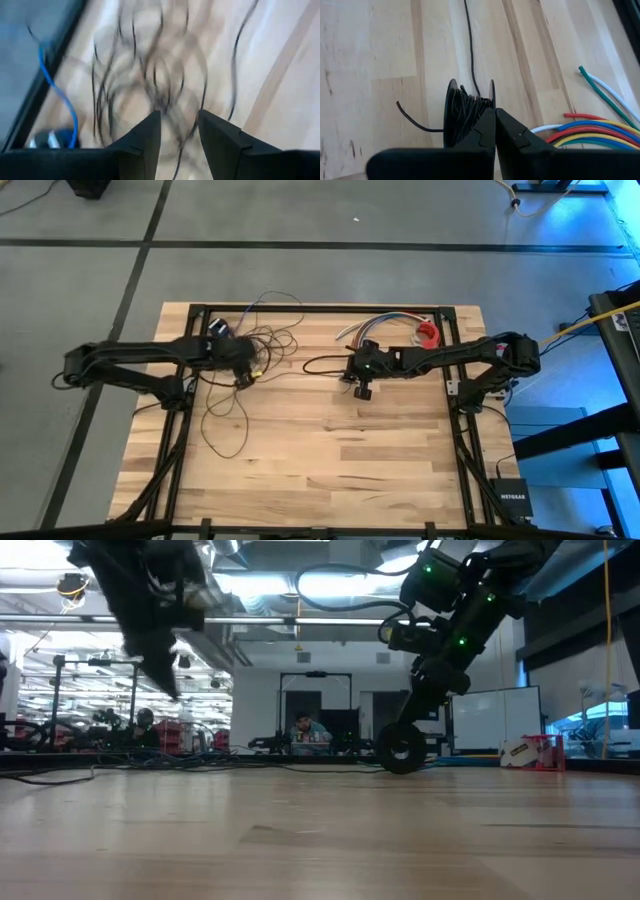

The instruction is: Coiling cords

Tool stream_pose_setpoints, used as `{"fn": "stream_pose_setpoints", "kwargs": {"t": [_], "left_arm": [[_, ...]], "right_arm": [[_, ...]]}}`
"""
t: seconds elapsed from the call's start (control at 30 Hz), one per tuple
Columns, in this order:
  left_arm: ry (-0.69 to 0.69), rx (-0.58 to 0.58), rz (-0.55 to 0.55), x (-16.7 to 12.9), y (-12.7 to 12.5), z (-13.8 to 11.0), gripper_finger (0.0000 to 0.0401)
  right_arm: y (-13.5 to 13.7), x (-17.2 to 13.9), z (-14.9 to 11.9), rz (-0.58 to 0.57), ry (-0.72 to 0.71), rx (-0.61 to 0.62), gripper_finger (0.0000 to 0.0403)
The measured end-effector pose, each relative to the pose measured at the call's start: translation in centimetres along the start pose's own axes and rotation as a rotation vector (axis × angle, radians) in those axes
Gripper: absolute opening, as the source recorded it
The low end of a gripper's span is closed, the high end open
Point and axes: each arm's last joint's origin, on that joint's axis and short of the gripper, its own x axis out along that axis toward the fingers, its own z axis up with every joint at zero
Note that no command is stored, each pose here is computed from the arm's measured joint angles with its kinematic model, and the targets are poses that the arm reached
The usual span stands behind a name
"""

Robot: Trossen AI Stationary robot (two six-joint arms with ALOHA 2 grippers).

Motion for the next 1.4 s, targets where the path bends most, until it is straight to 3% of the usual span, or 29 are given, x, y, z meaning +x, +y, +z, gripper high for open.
{"fn": "stream_pose_setpoints", "kwargs": {"t": [0.07,0.2,0.4,0.53,0.7,0.83,1.17,1.33,1.4], "left_arm": [[-0.171,-0.056,-0.061,-0.5,-0.3,1.1,0.0124],[-0.465,-0.060,-0.221,0.2,-2.2,3.1,0.0124],[-0.633,-0.044,-0.282,4.2,-5.9,4.8,0.0124],[-0.683,-0.007,-0.321,7.3,-8.3,6.5,0.0124],[-0.639,0.045,-0.325,11.0,-10.8,8.5,0.0124],[-0.646,0.124,-0.306,12.3,-12.1,9.9,0.0124],[-0.672,0.209,-0.251,13.2,-11.6,11.3,0.0124],[-0.687,0.210,-0.387,13.4,-11.4,11.4,0.0124],[-0.675,0.210,-0.390,13.6,-11.4,11.3,0.0124]], "right_arm": [[0.0,0.0,0.0,0.000,-0.002,-0.001,0.0003],[0.0,0.0,0.1,-0.001,-0.013,-0.020,0.0003],[-0.1,0.0,0.5,-0.006,-0.047,-0.019,0.0003],[-0.3,0.0,0.5,-0.011,-0.054,-0.010,0.0003],[-0.8,1.0,0.2,-0.023,-0.032,0.031,0.0003],[-0.7,1.8,0.2,-0.006,-0.038,0.037,0.0003],[-0.6,2.0,0.4,0.026,-0.062,0.037,0.0003],[-0.6,2.1,0.4,0.026,-0.065,0.037,0.0003],[-0.6,2.1,0.4,0.025,-0.066,0.038,0.0003]]}}
